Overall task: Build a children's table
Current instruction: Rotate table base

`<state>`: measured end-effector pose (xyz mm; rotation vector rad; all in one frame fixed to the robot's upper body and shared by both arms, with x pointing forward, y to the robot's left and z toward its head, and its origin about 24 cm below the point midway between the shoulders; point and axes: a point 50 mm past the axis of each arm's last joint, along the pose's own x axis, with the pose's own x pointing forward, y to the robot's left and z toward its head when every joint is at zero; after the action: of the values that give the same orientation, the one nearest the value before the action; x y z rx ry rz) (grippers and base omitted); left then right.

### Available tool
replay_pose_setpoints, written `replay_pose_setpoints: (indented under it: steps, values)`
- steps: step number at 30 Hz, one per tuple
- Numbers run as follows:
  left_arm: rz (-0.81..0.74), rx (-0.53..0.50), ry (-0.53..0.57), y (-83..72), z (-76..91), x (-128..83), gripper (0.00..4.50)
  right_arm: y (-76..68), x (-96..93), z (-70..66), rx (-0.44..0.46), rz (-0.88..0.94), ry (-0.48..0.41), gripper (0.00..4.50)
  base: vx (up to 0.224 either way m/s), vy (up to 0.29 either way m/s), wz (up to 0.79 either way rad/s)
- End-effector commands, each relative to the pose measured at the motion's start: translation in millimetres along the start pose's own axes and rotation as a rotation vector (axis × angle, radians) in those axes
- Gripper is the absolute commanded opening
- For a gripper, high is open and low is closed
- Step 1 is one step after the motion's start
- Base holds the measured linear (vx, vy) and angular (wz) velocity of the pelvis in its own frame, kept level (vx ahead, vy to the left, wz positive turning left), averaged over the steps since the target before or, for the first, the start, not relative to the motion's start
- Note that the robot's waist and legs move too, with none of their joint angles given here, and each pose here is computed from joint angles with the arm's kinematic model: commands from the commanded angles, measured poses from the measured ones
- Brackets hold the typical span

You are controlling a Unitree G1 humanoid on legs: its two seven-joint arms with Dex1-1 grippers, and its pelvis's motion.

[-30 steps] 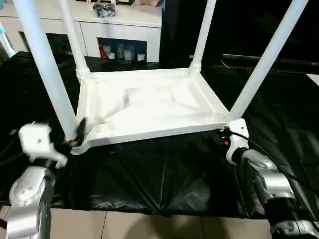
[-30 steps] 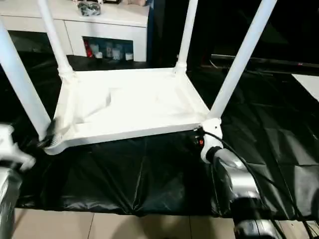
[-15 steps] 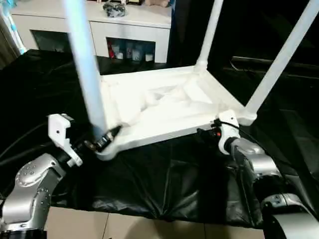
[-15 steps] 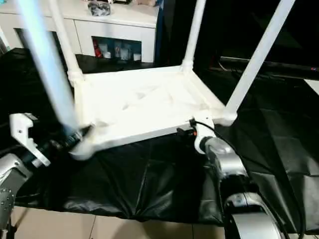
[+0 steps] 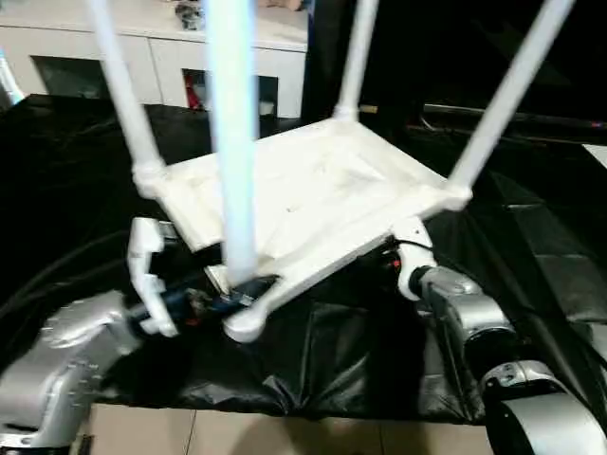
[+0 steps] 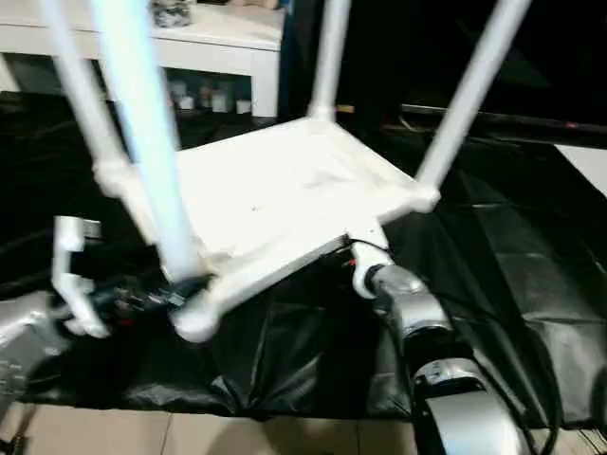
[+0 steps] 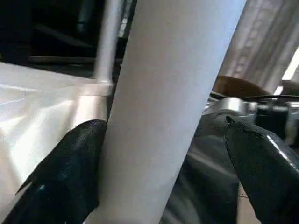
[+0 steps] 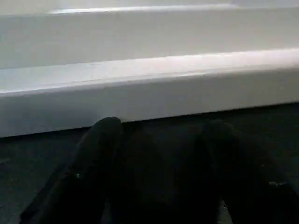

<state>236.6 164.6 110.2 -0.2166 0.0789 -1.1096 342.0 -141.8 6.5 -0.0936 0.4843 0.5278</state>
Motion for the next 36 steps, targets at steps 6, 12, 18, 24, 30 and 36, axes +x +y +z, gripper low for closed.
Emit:
replay_pose_setpoints:
  steps: [6,12,18,24,30,36]
  values:
    - [-0.202,-0.028,-0.019,-22.8,4.9,30.7,4.46,24.6,12.6,17.0,-0.057,0.120,-0.050,3.19,0.000,0.000,0.00]
    - [-0.300,-0.061,-0.065,-35.6,5.2,58.2,4.46,48.0,20.5,19.8,-0.081,0.233,-0.063,3.19,0.000,0.000,0.00]
    - [-0.312,-0.062,-0.106,-33.0,9.4,76.9,4.46,59.9,24.1,23.6,-0.081,0.295,-0.077,3.19,0.000,0.000,0.00]
    - [-0.293,-0.033,-0.118,-27.5,8.8,104.2,4.46,66.0,24.8,22.6,-0.079,0.345,-0.079,3.19,0.000,0.000,0.00]
    - [-0.210,0.018,-0.149,-22.6,7.5,139.5,4.46,65.4,22.2,20.3,-0.073,0.392,-0.085,3.19,0.000,0.000,0.00]
    - [-0.114,0.078,-0.123,-10.2,4.3,143.4,4.46,45.0,19.4,24.0,-0.050,0.276,-0.110,3.19,0.000,0.000,0.00]
